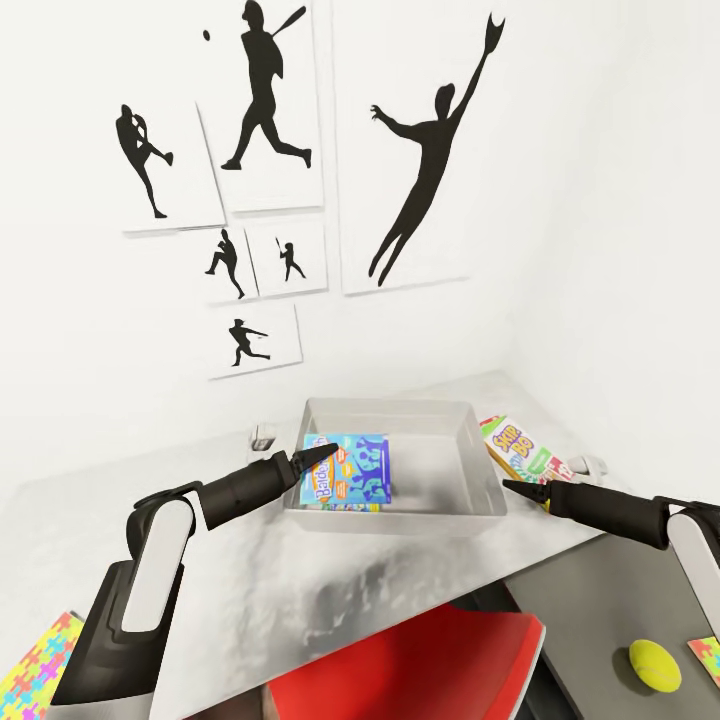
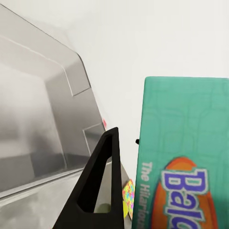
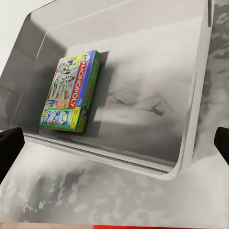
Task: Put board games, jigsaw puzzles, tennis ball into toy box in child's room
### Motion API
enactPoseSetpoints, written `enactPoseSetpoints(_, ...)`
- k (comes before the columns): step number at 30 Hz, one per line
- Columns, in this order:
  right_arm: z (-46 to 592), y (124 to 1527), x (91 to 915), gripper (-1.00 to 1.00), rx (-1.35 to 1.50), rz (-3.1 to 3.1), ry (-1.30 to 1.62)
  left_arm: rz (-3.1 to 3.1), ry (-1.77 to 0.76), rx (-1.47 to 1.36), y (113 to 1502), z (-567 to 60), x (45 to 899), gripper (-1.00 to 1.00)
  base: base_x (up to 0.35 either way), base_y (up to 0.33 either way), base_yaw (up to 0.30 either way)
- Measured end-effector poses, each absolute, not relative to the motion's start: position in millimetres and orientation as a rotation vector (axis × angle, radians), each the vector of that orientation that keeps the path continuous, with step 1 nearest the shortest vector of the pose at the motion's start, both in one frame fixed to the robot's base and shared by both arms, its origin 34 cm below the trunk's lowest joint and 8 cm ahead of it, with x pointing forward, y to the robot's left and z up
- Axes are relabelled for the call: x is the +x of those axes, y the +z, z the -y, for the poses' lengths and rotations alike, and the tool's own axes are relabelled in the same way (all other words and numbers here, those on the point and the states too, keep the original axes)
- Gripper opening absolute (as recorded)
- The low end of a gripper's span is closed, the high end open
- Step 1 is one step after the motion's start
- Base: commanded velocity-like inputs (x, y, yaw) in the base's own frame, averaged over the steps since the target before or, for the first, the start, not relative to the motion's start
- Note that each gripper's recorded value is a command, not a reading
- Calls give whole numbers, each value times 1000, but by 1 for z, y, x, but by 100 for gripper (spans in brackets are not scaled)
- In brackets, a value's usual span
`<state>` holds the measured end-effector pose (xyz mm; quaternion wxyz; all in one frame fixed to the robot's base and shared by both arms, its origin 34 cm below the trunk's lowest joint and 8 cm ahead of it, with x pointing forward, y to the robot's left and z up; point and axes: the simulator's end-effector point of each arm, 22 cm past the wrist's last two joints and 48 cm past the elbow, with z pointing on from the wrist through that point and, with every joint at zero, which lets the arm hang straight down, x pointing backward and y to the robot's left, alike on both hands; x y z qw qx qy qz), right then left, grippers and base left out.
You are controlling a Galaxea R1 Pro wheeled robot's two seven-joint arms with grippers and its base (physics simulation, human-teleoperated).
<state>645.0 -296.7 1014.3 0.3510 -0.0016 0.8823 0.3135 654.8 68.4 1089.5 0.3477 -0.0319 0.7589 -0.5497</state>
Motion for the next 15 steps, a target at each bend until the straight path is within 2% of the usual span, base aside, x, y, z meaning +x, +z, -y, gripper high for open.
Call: enactPoseSetpoints(15, 297, 1014, 645, 100, -4, -2284, 812, -1968, -1426, -83, 1089, -68, 655, -100, 0, 0, 0)
